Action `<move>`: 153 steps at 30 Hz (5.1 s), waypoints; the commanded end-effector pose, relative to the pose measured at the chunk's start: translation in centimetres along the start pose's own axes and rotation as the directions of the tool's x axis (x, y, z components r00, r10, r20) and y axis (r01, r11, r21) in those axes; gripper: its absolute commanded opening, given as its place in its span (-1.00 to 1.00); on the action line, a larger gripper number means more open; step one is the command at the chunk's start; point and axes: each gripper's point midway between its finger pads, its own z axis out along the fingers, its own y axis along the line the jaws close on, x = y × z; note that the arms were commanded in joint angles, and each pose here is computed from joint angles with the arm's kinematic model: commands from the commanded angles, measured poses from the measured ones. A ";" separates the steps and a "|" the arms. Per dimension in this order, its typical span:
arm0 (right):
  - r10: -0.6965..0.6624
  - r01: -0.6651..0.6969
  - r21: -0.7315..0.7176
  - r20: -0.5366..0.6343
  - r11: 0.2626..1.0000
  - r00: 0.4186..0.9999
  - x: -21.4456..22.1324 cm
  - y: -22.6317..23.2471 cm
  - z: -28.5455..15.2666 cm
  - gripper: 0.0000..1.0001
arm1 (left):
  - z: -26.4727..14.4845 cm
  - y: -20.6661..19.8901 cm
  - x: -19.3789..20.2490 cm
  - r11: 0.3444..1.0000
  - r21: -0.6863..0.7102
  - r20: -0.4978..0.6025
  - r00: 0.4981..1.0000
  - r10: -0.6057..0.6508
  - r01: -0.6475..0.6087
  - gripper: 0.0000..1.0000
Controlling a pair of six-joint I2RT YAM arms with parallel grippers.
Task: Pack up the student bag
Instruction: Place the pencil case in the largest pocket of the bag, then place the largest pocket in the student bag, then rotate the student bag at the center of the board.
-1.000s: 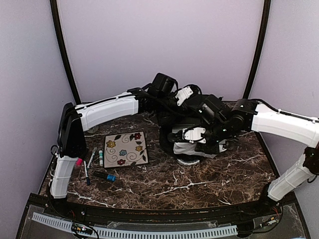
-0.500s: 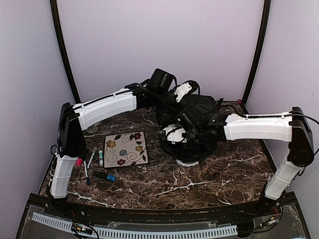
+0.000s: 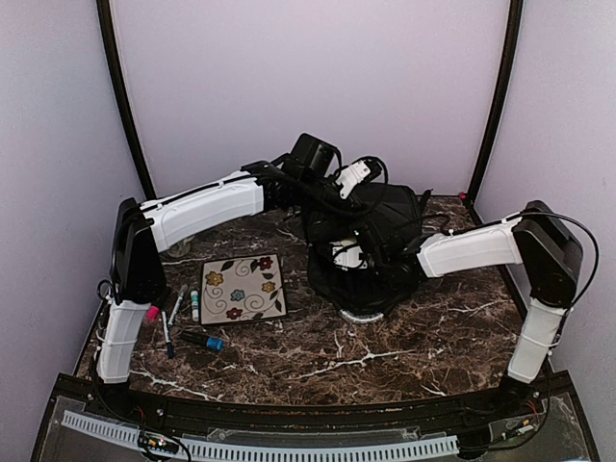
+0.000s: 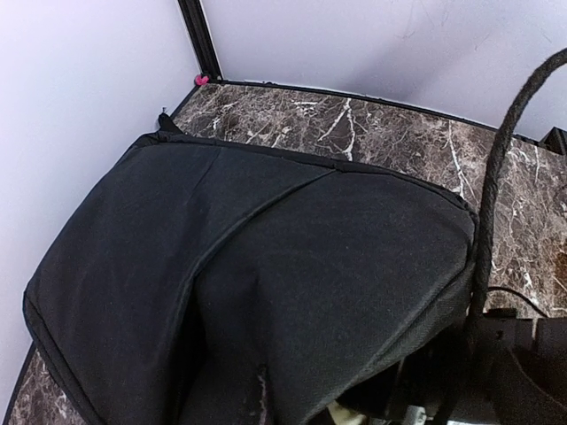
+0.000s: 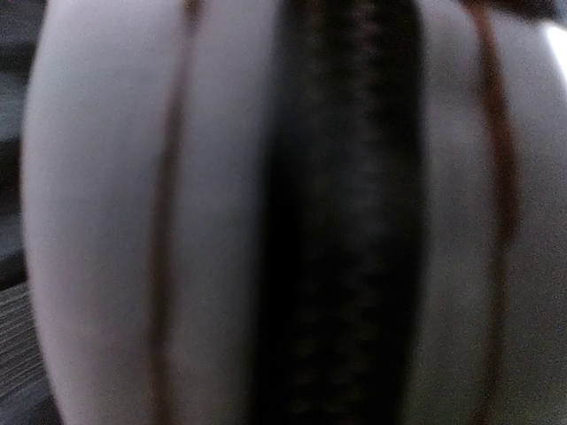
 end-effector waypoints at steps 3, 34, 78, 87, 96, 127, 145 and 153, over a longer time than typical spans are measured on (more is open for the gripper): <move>0.052 -0.063 0.239 0.051 0.969 0.997 -0.5 -4.5 2.2 -0.82 | -6.0 -1.6 -8.1 0.998 0.050 0.249 0.968 0.014 -0.027 -1.00; 0.213 -0.144 -0.274 0.244 0.951 0.946 -2.9 3.3 -5.7 1.00 | -5.0 -1.1 -5.4 0.999 0.045 0.216 0.976 -0.009 -0.001 -1.00; 0.809 -0.690 -0.540 -0.027 0.482 0.587 13.0 2.5 -10.7 0.89 | 2.2 -8.0 10.3 0.989 0.099 -0.049 0.993 -0.107 0.111 -0.25; 0.877 -0.745 -0.547 -0.041 0.382 0.479 14.4 -2.0 -11.9 0.93 | -7.5 -8.4 6.0 0.993 0.024 0.099 0.988 -0.121 0.119 0.79; 0.921 -0.812 -0.569 -0.234 0.130 0.312 16.1 -1.9 -6.5 1.00 | -10.8 -2.6 11.0 0.904 -0.154 0.059 0.917 -0.394 0.398 0.98; 0.812 -0.746 -0.661 -0.479 -0.083 0.335 14.0 4.8 3.6 0.30 | 0.8 -6.2 15.5 0.698 0.349 -0.102 0.765 -0.636 0.626 0.51; 0.837 -0.862 -0.488 -0.408 0.136 0.363 18.4 1.8 3.0 0.46 | -2.3 -13.3 17.9 0.874 0.236 -0.183 0.903 -0.388 0.424 0.46; 0.854 -0.838 -0.505 -0.323 0.209 0.407 17.9 0.3 1.1 0.49 | -4.6 -11.7 21.4 0.964 0.113 -0.229 0.950 -0.210 0.240 0.40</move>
